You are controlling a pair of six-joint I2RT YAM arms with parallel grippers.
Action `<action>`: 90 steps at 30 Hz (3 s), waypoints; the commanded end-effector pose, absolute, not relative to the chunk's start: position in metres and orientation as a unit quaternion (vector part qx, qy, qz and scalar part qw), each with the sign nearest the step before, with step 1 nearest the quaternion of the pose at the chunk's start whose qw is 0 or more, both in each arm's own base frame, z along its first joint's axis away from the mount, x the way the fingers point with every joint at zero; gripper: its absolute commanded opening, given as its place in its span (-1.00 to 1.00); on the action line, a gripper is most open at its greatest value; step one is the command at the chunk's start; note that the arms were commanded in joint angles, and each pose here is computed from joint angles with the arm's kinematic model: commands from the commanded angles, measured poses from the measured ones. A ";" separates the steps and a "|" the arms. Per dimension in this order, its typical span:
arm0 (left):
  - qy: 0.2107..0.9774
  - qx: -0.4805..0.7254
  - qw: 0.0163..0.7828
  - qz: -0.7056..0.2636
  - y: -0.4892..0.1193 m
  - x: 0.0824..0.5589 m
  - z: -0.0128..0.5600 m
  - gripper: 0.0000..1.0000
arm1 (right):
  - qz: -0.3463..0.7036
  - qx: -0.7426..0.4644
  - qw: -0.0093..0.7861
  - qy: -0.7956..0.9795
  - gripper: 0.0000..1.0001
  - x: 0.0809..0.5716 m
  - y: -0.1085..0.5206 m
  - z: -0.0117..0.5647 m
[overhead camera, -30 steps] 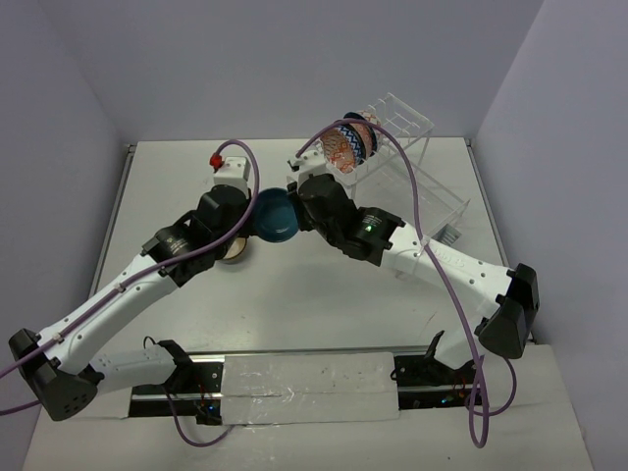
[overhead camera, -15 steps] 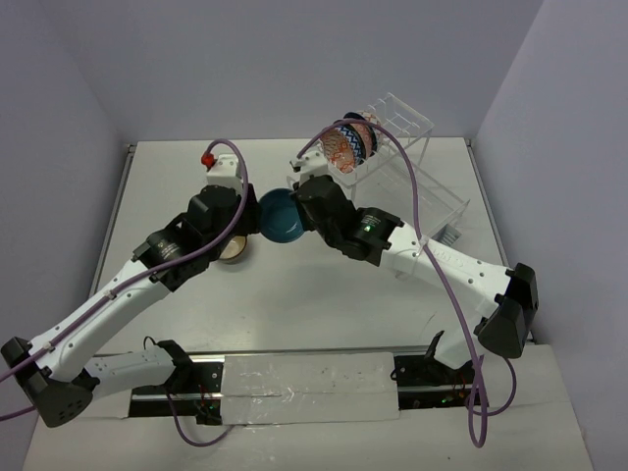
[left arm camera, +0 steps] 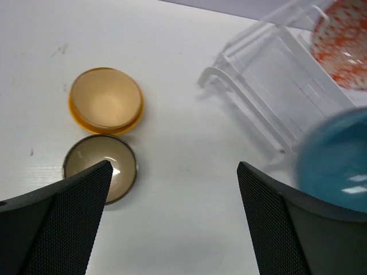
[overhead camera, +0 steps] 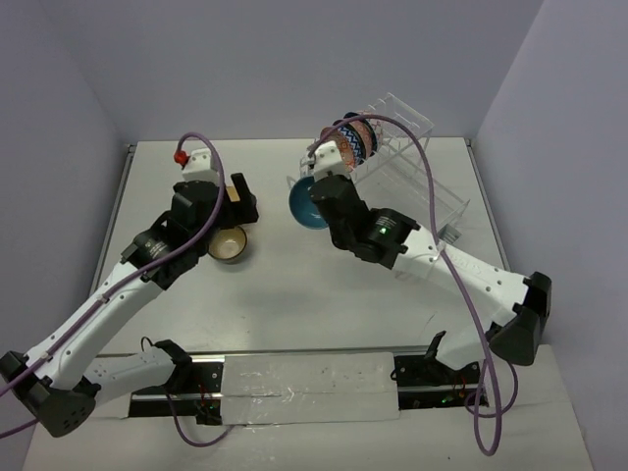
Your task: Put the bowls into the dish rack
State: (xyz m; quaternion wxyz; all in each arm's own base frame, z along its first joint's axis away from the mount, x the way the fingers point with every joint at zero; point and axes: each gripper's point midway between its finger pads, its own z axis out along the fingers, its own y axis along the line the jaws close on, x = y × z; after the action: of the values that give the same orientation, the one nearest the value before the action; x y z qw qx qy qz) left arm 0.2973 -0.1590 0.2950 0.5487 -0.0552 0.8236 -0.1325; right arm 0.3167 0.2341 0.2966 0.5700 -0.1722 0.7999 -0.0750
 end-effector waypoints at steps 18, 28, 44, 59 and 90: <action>0.876 -0.117 0.463 -0.067 -0.077 0.323 0.206 0.98 | -0.373 0.055 0.668 0.641 -1.00 0.358 0.023 0.507; 0.883 -0.112 0.452 -0.061 -0.072 0.323 0.189 0.99 | -0.423 -0.010 0.659 0.622 -1.00 0.437 0.053 0.512; 0.882 -0.110 0.451 -0.083 -0.073 0.323 0.191 0.99 | -0.452 -0.074 0.627 0.630 -1.00 0.499 0.071 0.455; 0.881 -0.113 0.450 -0.091 -0.073 0.324 0.191 0.99 | -0.463 -0.104 0.585 0.658 -1.00 0.515 0.076 0.390; 0.881 -0.117 0.450 -0.092 -0.070 0.324 0.191 0.99 | -0.442 -0.103 0.579 0.677 -1.00 0.524 0.066 0.369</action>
State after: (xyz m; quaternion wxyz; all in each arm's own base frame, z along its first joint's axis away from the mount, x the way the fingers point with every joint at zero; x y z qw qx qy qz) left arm 0.3214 -0.0687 0.1809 0.4320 -0.1233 0.8899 -0.0796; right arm 0.5303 0.0645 0.3572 0.5533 -0.1190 0.6781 -0.4689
